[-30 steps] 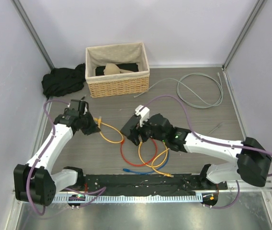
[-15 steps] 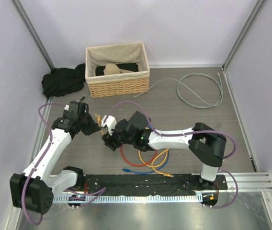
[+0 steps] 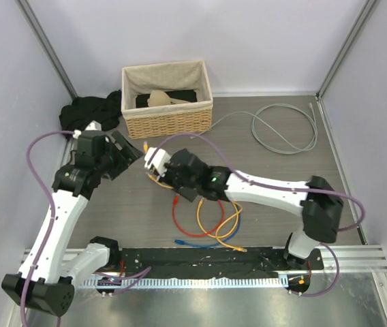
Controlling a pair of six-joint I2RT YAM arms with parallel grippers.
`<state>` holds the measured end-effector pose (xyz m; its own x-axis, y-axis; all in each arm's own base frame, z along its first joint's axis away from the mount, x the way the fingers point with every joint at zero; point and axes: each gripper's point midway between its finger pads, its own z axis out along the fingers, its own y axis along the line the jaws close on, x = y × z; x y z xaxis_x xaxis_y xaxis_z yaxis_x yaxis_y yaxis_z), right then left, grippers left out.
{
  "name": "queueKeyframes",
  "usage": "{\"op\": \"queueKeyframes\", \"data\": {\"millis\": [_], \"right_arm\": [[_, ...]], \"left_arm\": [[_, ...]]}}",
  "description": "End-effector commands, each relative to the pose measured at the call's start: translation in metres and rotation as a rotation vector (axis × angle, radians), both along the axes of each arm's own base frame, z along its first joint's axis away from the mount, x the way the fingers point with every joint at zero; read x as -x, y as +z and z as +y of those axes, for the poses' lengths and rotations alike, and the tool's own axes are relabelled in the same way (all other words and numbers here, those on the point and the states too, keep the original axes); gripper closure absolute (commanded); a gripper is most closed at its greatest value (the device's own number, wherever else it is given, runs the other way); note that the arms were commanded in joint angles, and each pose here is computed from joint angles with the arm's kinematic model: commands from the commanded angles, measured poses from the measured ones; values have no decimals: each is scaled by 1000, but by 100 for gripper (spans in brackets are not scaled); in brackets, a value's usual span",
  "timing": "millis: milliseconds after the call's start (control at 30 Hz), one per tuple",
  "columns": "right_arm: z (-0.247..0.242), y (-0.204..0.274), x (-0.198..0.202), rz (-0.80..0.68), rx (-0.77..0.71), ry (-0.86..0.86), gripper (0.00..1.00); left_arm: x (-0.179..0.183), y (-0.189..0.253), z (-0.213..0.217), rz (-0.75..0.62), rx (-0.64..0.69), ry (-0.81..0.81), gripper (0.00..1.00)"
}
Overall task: Insert the plug into the switch port
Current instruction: Pick up the connector from the center of the board.
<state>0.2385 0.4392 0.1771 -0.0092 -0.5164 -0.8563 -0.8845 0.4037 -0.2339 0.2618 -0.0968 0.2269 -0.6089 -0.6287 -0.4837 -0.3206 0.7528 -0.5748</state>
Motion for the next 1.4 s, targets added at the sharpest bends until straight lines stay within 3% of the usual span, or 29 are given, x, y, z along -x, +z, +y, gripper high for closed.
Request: {"op": "queueKeyframes", "data": {"millis": [0,300,567,800,967,1367], "right_arm": [[-57,87,-27,-186,32,-45,99],[-138,40,-22,-152,158,-204,99],[-133,-39,15,46,34,-143,99],[-126,-59,39,165,-118,-122,99],[-123,-61,52,212,-166,-78,99],[-130,-63,63,225,-180,-54,99]], "left_arm": [[-6,51,1,-146,9,-5,18],[-13,43,-61,-186,274,-247,10],[-16,-1,-109,-108,321,-383,9],[-19,-58,-133,8,312,-332,9],[-28,-74,-148,28,342,-312,11],[-43,-119,-180,181,413,-278,21]]}}
